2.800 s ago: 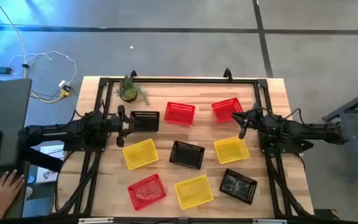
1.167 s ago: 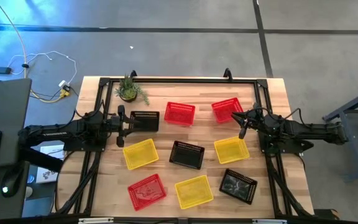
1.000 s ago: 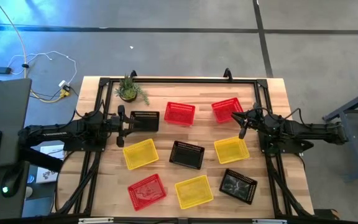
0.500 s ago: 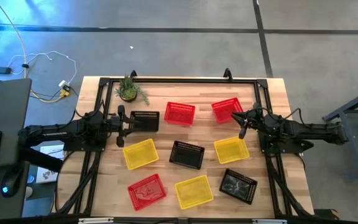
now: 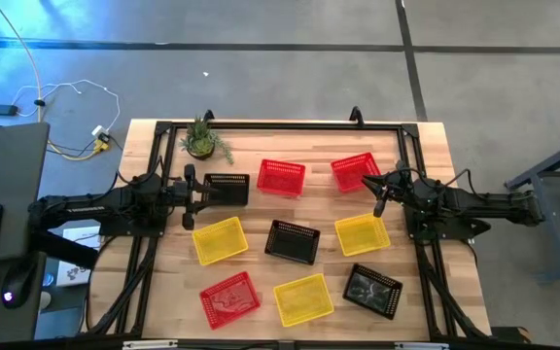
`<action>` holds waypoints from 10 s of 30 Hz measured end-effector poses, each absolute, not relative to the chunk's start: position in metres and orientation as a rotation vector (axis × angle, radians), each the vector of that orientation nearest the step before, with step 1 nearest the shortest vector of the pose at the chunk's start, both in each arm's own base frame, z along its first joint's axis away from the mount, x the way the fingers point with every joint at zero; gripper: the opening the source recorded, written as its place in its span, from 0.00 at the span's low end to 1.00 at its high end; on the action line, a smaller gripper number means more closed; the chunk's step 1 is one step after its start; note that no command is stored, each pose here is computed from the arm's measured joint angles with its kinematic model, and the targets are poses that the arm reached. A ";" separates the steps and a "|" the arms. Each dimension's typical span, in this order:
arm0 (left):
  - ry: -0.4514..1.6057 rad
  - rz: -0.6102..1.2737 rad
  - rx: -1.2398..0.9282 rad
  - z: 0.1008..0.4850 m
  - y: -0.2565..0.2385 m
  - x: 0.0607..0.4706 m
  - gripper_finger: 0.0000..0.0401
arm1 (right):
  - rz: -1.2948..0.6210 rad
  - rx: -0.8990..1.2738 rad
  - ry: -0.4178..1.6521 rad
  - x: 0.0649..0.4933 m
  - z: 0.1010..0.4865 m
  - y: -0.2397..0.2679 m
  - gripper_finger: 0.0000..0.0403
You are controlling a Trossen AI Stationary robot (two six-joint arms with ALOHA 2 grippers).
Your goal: Stack baskets by color
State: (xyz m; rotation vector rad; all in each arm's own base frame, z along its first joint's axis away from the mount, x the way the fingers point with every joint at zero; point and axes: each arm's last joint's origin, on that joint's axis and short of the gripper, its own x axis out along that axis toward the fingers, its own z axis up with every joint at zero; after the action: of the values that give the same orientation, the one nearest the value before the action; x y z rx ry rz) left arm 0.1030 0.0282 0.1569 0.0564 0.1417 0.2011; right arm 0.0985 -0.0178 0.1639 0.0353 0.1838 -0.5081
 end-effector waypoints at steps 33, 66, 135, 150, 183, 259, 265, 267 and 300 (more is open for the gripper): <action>0.142 0.201 0.056 0.157 0.028 0.103 0.33 | -0.508 0.035 0.183 0.099 0.164 -0.018 0.13; 0.107 0.221 -0.260 0.157 0.028 0.103 0.33 | -0.686 -0.151 -0.129 0.096 0.202 -0.022 0.13; 0.143 0.312 -0.184 0.154 0.031 0.103 0.33 | -0.517 0.114 0.583 0.133 0.283 -0.018 0.13; 0.143 0.312 -0.183 0.154 0.031 0.103 0.33 | -0.535 0.042 1.048 0.187 0.269 -0.021 0.20; 0.153 0.310 -0.122 0.154 0.031 0.103 0.33 | -0.387 -0.121 1.681 0.241 0.167 -0.064 0.31; 0.152 0.307 -0.126 0.154 0.031 0.103 0.33 | -0.315 -0.066 0.736 0.396 0.293 -0.056 0.00; 0.152 0.307 -0.127 0.154 0.031 0.103 0.33 | -0.297 -0.021 0.802 0.392 0.287 -0.059 0.00; 0.152 0.307 -0.127 0.154 0.031 0.103 0.33 | -0.294 -0.011 0.831 0.390 0.294 -0.061 0.00; 0.168 0.311 -0.153 0.152 0.031 0.104 0.33 | -0.199 0.029 1.337 0.453 0.234 -0.066 0.00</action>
State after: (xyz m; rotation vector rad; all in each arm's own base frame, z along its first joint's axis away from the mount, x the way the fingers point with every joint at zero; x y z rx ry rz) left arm 0.1037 0.0311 0.1521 -0.1529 0.1681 0.3110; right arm 0.4527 -0.0663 0.2337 0.0295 1.3373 -0.1991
